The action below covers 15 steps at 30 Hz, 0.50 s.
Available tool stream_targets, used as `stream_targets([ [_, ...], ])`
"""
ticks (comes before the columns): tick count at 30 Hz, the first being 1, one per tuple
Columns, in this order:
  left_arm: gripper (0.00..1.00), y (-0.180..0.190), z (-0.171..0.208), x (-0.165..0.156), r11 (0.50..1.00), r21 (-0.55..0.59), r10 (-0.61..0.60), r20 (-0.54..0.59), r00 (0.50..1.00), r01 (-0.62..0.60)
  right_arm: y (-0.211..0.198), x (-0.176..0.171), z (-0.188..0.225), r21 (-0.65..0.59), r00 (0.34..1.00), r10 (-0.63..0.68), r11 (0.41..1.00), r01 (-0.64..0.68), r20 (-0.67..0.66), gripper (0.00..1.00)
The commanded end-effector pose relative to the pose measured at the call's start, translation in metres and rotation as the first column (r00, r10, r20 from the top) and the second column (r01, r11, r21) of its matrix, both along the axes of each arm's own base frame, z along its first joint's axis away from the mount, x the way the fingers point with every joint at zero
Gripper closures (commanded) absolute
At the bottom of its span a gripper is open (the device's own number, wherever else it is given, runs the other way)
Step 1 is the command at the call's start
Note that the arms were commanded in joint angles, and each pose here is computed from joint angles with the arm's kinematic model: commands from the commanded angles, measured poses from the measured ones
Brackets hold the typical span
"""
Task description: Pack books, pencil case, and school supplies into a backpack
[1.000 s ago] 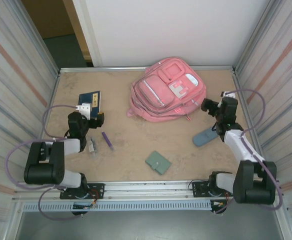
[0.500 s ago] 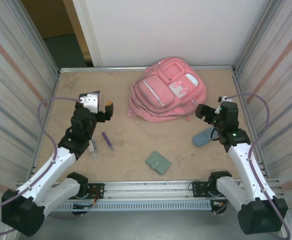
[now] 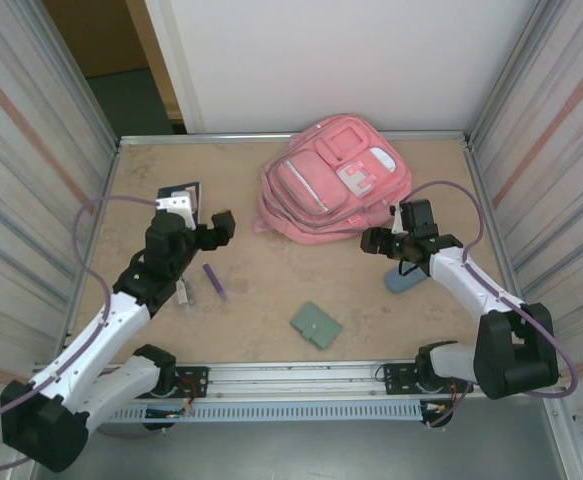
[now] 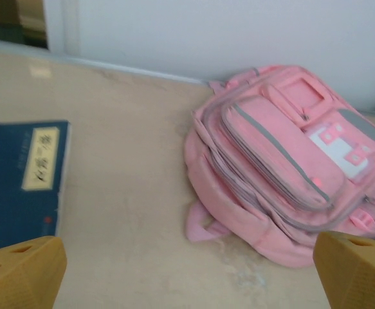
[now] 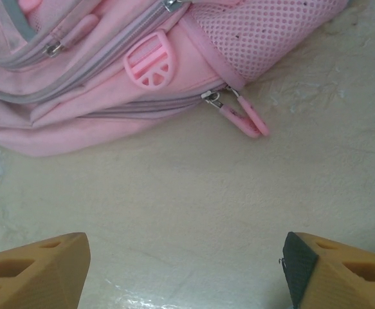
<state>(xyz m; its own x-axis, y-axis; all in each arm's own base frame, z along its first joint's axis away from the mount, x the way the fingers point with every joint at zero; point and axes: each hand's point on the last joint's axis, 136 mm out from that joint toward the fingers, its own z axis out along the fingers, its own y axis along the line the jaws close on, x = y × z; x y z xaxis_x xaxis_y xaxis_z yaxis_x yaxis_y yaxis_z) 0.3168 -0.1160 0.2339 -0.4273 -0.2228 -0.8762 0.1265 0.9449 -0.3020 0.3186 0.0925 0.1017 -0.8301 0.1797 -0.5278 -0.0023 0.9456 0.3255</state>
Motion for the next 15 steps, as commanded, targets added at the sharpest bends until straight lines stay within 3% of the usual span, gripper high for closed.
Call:
stream_targets([
  [1,0.05,-0.023,-0.001,0.009,0.993,-0.104,-0.058,-0.102,0.993,0.047,-0.002,0.011,0.010,0.030,0.999,0.009,0.999,-0.010,0.033,0.22],
  [4,0.16,-0.037,-0.016,0.019,0.991,-0.114,-0.090,-0.206,0.974,0.067,-0.008,0.011,0.005,0.069,1.000,-0.025,0.997,0.023,0.019,0.23],
  [6,0.33,-0.052,-0.021,0.028,0.987,-0.115,-0.138,-0.246,0.959,0.112,-0.010,0.011,0.003,0.068,0.999,-0.033,0.997,0.031,0.016,0.22],
  [15,0.46,-0.088,-0.081,0.077,0.991,-0.107,-0.124,-0.483,0.867,0.082,-0.006,0.007,0.003,0.080,1.000,-0.029,0.996,0.029,0.002,0.21],
])
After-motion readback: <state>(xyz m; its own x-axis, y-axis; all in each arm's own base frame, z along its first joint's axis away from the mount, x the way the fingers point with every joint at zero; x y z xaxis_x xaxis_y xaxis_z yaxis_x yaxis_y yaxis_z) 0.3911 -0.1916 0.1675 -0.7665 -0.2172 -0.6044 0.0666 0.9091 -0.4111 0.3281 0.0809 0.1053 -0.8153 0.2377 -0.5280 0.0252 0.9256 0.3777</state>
